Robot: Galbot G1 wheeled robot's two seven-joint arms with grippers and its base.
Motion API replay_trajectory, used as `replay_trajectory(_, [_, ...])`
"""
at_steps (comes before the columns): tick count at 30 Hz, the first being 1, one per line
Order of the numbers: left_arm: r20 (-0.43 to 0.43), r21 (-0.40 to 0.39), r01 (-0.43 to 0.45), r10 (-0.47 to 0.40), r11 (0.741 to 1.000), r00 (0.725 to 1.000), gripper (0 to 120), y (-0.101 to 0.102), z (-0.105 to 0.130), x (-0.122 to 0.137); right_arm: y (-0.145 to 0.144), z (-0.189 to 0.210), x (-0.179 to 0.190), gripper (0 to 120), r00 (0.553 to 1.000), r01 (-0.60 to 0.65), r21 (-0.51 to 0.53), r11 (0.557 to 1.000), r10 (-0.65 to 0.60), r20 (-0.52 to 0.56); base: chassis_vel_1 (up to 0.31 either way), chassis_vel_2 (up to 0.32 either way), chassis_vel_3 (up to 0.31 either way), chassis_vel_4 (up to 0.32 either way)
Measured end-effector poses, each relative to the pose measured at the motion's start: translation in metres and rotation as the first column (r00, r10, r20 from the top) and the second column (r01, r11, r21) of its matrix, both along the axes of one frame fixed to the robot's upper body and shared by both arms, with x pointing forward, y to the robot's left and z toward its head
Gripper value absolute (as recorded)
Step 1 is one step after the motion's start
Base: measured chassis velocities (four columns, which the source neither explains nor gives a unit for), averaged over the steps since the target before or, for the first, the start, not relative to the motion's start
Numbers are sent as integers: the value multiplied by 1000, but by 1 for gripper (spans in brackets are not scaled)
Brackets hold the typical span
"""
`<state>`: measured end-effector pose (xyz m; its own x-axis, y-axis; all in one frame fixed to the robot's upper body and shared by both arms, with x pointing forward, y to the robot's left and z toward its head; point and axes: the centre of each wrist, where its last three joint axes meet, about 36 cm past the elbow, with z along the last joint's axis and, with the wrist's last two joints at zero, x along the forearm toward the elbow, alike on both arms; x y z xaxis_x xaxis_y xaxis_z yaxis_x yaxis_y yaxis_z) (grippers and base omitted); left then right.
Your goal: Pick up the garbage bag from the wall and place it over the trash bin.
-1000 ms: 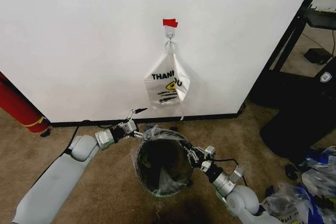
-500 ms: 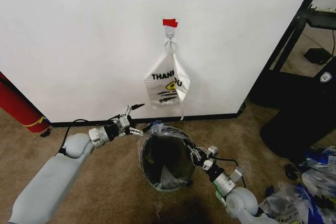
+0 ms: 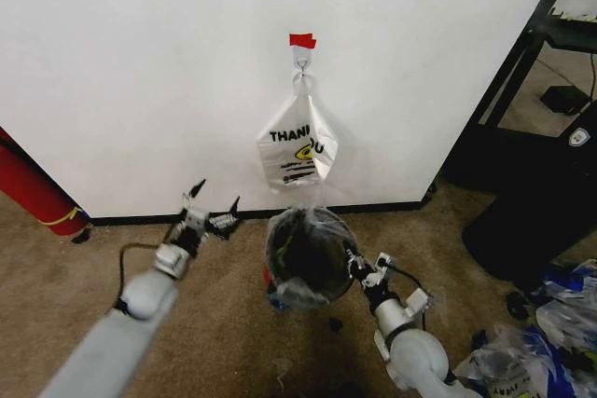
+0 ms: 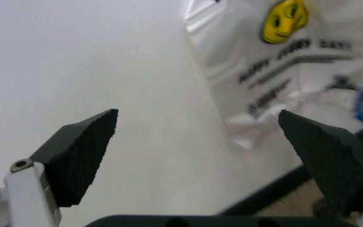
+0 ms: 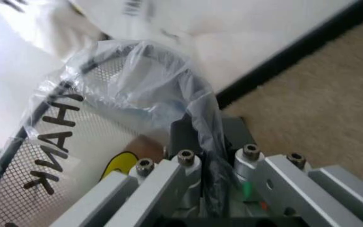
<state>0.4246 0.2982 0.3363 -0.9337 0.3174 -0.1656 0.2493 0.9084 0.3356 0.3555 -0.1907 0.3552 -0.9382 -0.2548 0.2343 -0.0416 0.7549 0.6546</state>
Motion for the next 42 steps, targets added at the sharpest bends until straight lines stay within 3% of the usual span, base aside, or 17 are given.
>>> replay_trajectory(2, [-12,1,5,-5,1000,1000,100,-13,-5,-17,1,13,4,1,999,15,-26,1000,-16,-48,0,0,0,0])
replay_trajectory(9, [-19,16,24,-24,1000,1000,100,-24,-10,-29,3,26,13,1,985,17,-96,995,-33,-167,0,0,0,0])
replay_trajectory(21, [-19,24,38,-38,999,999,100,-23,-9,-33,2,7,22,1,983,3,-164,986,-34,-182,0,0,0,0])
replay_trajectory(42, [-20,27,52,-52,998,998,100,-24,-11,-31,-6,11,-6,77,992,-79,-163,983,62,-108,0,0,0,0])
